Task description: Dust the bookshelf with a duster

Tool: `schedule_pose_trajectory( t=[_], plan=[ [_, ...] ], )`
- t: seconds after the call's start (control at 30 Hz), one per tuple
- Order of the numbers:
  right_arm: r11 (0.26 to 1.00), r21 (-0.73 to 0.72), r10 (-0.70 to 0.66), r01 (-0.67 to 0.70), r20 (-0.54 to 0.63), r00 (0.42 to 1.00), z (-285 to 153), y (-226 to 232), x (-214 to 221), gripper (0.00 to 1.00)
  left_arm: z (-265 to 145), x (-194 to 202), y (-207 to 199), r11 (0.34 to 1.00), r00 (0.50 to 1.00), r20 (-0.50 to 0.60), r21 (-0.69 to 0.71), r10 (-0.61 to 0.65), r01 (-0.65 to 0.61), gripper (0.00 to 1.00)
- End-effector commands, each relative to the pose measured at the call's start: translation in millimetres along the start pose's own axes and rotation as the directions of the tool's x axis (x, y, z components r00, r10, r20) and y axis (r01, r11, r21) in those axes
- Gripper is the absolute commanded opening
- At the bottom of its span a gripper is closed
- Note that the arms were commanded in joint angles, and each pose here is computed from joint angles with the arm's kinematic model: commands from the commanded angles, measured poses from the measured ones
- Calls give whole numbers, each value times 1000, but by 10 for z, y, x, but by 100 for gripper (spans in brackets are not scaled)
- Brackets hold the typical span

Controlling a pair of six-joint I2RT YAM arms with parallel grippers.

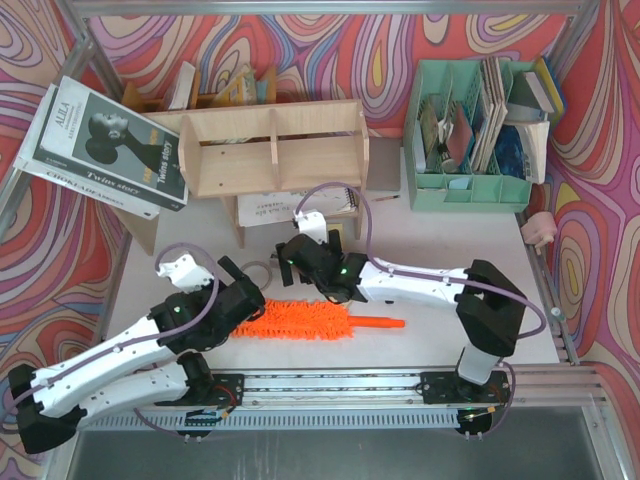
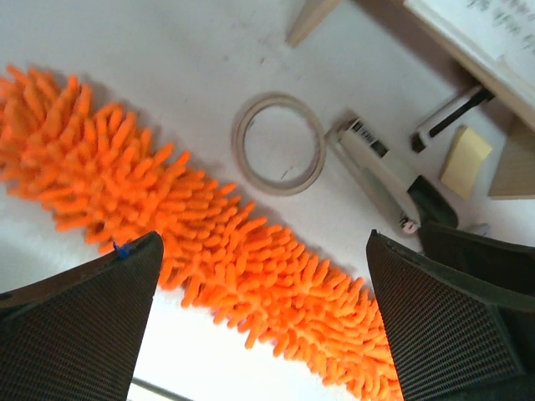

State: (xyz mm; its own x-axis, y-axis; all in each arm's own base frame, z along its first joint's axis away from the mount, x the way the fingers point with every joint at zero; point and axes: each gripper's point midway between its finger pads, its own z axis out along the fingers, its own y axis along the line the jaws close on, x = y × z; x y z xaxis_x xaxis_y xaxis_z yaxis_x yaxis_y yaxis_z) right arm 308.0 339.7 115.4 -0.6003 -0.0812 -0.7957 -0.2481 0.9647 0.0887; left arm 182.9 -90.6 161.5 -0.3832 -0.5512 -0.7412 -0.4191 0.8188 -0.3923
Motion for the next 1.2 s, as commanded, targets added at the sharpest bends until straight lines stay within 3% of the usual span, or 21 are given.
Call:
schedule_pose_trajectory(
  t=[0.0, 0.4, 0.97, 1.17],
  plan=[
    [999, 30, 30, -32, 64, 997, -147, -115, -139, 93, -36, 304, 248, 988, 988, -126, -135, -88, 71, 98],
    [998, -67, 22, -19, 54, 998, -413, -153, -48, 99, 83, 906, 390, 956, 942, -253, -248, -222, 158, 98],
    [990, -124, 70, -70, 0, 998, -569, -222, 293, 99, 274, 1168, 367, 933, 928, -237, -285, -288, 217, 98],
    [992, -115, 58, -58, 1, 998, -542, -227, 298, 99, 335, 1218, 468, 930, 933, -220, -298, -285, 214, 87]
  ],
)
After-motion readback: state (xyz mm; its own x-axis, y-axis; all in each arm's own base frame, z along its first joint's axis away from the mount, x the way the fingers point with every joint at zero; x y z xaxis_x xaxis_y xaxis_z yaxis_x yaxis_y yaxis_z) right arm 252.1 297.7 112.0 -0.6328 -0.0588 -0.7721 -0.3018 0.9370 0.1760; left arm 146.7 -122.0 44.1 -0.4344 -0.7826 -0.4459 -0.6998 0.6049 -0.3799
